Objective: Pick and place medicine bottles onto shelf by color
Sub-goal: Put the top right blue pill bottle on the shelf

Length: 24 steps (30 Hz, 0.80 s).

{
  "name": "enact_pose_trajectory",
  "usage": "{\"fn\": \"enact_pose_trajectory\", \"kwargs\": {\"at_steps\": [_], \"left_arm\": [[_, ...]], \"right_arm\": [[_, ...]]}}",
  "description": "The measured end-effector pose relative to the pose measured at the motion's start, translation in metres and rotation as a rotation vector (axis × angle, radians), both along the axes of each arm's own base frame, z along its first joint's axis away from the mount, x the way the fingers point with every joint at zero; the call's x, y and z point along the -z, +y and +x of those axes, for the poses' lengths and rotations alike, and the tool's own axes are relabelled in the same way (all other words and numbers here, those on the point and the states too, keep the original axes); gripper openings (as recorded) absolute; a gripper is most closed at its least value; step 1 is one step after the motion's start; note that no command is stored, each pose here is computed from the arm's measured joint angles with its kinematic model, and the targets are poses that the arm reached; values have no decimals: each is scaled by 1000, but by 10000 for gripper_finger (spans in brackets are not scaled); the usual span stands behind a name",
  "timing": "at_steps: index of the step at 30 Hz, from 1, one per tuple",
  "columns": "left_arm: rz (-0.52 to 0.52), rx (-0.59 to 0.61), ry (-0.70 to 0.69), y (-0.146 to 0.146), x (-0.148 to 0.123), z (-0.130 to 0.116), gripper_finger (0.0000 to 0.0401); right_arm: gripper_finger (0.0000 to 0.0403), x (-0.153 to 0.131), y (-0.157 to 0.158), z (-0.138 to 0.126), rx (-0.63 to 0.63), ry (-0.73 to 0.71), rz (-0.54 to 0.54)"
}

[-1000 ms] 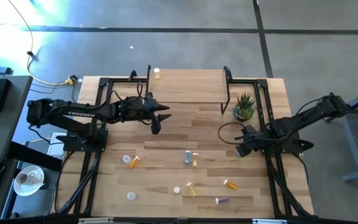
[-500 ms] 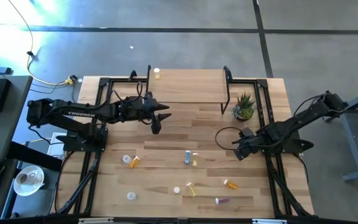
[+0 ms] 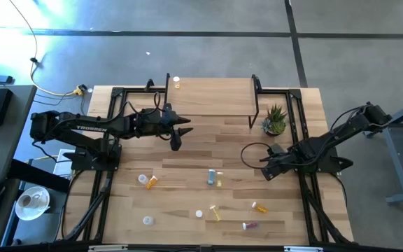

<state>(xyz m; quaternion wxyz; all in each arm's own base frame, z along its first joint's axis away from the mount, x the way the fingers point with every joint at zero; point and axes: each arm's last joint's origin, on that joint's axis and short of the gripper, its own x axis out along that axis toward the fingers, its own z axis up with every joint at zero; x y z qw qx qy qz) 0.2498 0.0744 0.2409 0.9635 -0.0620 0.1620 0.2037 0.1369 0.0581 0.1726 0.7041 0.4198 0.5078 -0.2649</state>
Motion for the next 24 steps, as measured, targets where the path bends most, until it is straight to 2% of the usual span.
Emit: {"fn": "enact_pose_trajectory", "kwargs": {"at_steps": [8, 17, 24], "left_arm": [[44, 10, 20, 2, 0, -1, 161], [29, -35, 60, 15, 4, -7, 161], [74, -23, 118, 18, 7, -9, 161]], "right_arm": [[99, -7, 1, 17, 30, -185, 17], [97, -22, -12, 40, 58, -443, -81], [97, -40, -32, 55, 64, -568, -165]]}}
